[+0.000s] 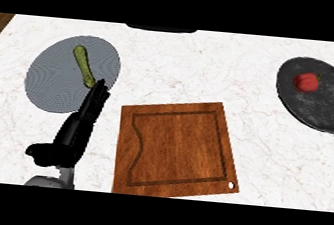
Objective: Pick the bell pepper from the cutting board and place it in the pan
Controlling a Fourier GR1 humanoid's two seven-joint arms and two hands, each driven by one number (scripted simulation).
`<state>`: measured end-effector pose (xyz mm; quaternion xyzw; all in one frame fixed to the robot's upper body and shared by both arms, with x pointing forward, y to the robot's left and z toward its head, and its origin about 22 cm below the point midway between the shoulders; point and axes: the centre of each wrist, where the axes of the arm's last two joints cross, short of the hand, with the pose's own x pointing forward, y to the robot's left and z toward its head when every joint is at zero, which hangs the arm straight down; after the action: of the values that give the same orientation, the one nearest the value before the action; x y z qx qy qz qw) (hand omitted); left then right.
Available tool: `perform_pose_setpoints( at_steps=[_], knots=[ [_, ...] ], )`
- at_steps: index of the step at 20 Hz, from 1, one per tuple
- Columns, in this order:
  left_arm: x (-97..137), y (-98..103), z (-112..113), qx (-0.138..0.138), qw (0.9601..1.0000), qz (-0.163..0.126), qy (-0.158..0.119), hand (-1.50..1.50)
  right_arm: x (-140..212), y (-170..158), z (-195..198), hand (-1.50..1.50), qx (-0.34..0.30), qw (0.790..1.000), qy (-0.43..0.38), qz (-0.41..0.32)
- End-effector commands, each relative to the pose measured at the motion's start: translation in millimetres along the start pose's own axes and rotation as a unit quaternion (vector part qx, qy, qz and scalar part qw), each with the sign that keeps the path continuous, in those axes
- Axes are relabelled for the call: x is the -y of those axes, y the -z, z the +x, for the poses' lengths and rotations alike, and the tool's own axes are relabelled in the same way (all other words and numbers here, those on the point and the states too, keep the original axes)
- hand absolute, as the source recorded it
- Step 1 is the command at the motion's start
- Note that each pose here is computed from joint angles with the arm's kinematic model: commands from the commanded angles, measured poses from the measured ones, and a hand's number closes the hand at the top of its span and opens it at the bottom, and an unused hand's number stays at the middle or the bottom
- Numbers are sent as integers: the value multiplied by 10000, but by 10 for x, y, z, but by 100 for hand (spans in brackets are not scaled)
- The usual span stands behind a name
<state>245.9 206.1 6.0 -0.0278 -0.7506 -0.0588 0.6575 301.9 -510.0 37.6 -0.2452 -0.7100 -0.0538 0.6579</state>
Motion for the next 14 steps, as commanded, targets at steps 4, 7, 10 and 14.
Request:
perform_pose_setpoints(
  at_steps=[4,7,10,14],
  knots=[
    [7,-19,-122,-18,10000,41,9,0,222,-217,-96,-150,218,9986,-90,465],
    [126,-126,-37,-36,10000,-15,10,0,336,-391,-184,-150,217,9993,-191,249],
    [180,-14,3,-49,10000,50,-13,0,238,-365,-130,-150,206,9991,-206,302],
    [-9,-51,-137,43,10000,59,-18,0,157,-627,-215,-150,144,9989,-183,414]
  ],
)
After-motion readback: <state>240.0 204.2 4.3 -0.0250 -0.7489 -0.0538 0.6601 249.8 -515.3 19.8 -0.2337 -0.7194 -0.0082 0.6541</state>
